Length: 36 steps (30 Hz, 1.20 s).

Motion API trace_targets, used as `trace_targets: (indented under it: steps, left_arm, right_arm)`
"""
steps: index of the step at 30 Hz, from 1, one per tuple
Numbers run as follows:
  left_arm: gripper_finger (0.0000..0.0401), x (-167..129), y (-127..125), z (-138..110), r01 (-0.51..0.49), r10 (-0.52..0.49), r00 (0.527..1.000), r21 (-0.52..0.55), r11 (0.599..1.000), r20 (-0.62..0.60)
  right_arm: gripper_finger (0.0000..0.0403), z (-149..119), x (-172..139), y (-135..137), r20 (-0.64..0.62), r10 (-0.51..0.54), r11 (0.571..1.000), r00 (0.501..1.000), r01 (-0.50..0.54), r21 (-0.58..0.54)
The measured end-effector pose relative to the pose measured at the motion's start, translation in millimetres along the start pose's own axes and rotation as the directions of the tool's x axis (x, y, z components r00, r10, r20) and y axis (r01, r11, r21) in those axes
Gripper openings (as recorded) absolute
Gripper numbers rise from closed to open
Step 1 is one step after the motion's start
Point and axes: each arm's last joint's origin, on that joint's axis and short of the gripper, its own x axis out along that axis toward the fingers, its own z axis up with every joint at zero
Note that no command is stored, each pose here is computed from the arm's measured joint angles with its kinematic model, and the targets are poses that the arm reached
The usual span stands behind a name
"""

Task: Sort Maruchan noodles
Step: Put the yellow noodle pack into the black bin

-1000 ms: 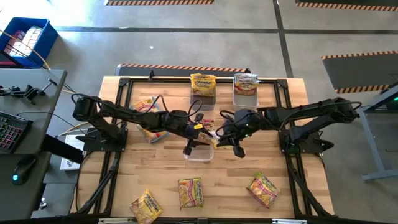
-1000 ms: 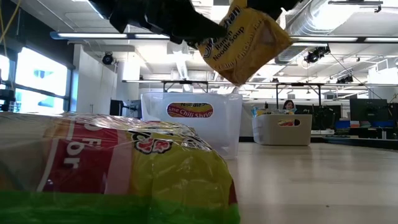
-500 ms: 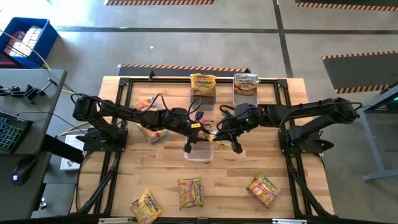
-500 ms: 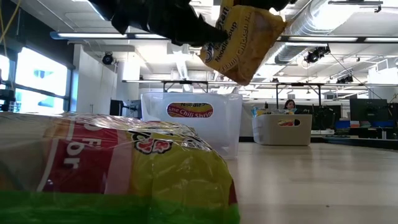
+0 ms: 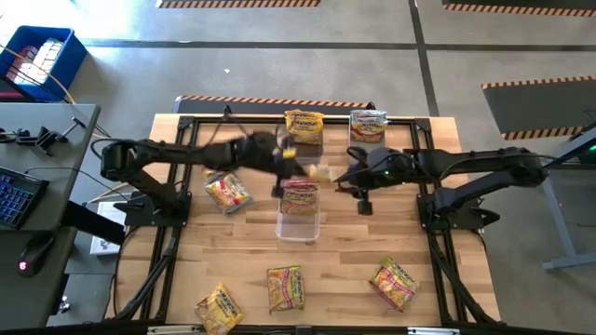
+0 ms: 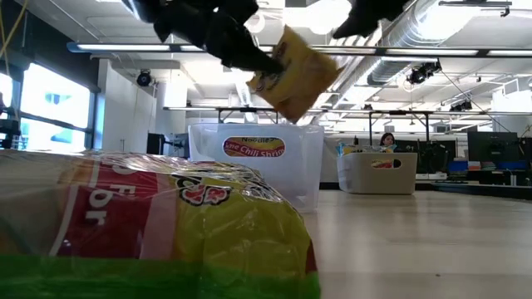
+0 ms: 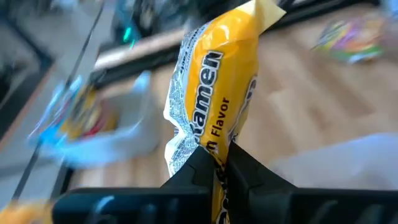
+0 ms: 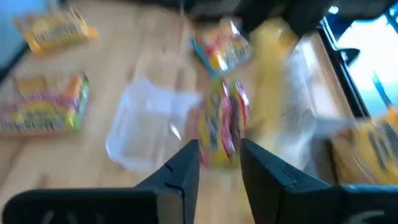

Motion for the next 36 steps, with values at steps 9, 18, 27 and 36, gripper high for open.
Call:
trace_targets:
  steps: [9, 18, 27, 36]
  left_arm:
    - [0.0, -22.2, 78.6, 1.7, -0.094, 0.062, 0.963, -0.112, 0.989, -0.263]
    - [0.0, 0.2, 123.5, -19.6, -0.1, 0.012, 0.893, -0.171, 0.98, -0.45]
    - [0.0, 38.0, 137.4, -44.2, -0.098, -0.007, 0.799, -0.141, 0.985, -0.602]
    - [0.0, 55.6, 138.7, -59.6, -0.072, -0.03, 0.775, -0.136, 0.988, -0.631]
  right_arm:
    - [0.0007, -29.6, -9.3, -28.7, -0.283, -0.214, 0.976, 0.935, 0.219, -0.013]
    - [0.0002, -34.4, 16.7, -43.5, -0.329, -0.205, 0.977, 0.922, 0.211, -0.017]
    - [0.0, -39.4, 47.0, -45.4, -0.374, -0.192, 0.979, 0.907, 0.205, -0.006]
    - [0.0, -44.2, 71.5, -45.2, -0.386, -0.133, 0.99, 0.913, 0.142, -0.005]
